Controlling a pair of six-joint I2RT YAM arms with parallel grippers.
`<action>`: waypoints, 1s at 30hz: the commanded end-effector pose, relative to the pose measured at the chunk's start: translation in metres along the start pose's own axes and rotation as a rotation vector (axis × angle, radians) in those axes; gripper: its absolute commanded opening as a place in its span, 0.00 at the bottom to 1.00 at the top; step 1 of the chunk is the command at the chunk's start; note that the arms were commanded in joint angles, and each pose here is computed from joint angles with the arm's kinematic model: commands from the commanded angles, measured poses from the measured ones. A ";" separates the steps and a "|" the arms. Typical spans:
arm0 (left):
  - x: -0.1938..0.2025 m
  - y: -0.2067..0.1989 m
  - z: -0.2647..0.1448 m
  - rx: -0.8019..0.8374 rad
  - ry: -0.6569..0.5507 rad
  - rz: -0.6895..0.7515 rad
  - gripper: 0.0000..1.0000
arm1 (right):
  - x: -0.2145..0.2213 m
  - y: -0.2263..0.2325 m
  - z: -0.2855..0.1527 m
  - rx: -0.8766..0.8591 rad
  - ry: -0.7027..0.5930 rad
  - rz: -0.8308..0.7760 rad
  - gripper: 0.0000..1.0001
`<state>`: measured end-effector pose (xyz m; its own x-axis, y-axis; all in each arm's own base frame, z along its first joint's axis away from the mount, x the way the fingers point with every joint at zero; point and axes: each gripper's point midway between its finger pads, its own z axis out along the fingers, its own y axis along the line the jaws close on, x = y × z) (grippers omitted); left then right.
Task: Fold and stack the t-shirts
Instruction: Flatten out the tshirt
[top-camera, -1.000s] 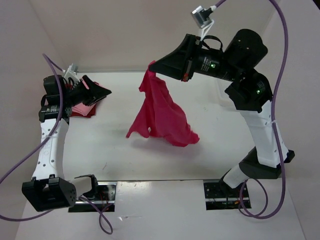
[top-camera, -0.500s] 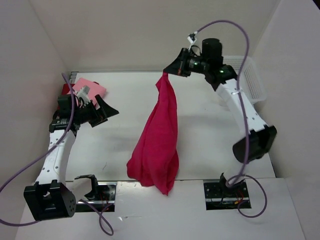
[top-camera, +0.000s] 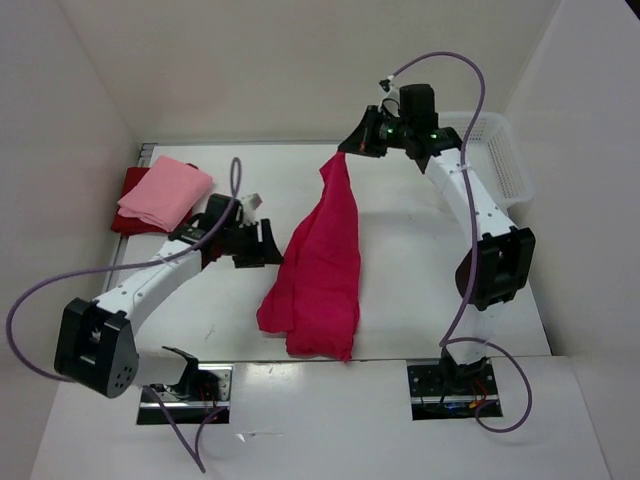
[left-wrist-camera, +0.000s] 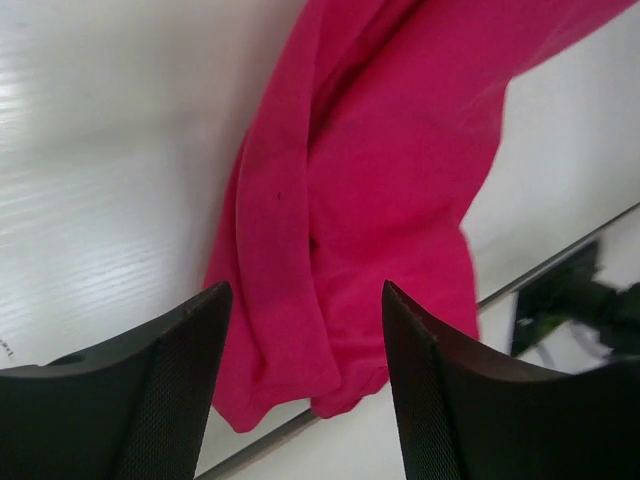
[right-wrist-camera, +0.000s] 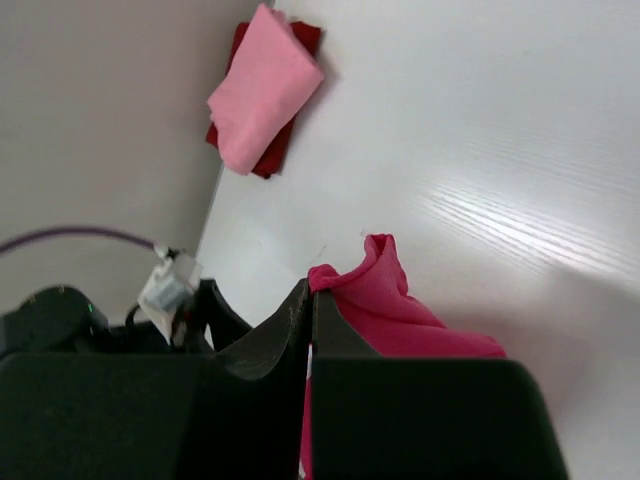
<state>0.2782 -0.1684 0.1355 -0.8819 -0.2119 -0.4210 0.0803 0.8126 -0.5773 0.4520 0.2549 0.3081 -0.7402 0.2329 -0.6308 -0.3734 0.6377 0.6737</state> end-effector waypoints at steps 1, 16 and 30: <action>0.014 -0.004 0.016 -0.111 0.044 0.165 0.69 | -0.015 -0.021 -0.017 0.032 -0.072 -0.001 0.00; 0.095 0.013 0.053 -0.269 0.328 0.289 0.54 | -0.006 -0.056 -0.033 0.081 -0.085 0.066 0.00; 0.095 0.004 0.063 -0.231 0.350 0.306 0.04 | -0.003 -0.062 -0.039 0.078 -0.081 0.079 0.00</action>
<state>0.2106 -0.2093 0.0350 -0.9531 0.2160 -0.2122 0.2684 0.9271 -0.2616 0.4599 0.1876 0.2466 -0.7771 0.3341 -0.5333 -0.1844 0.6894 0.7006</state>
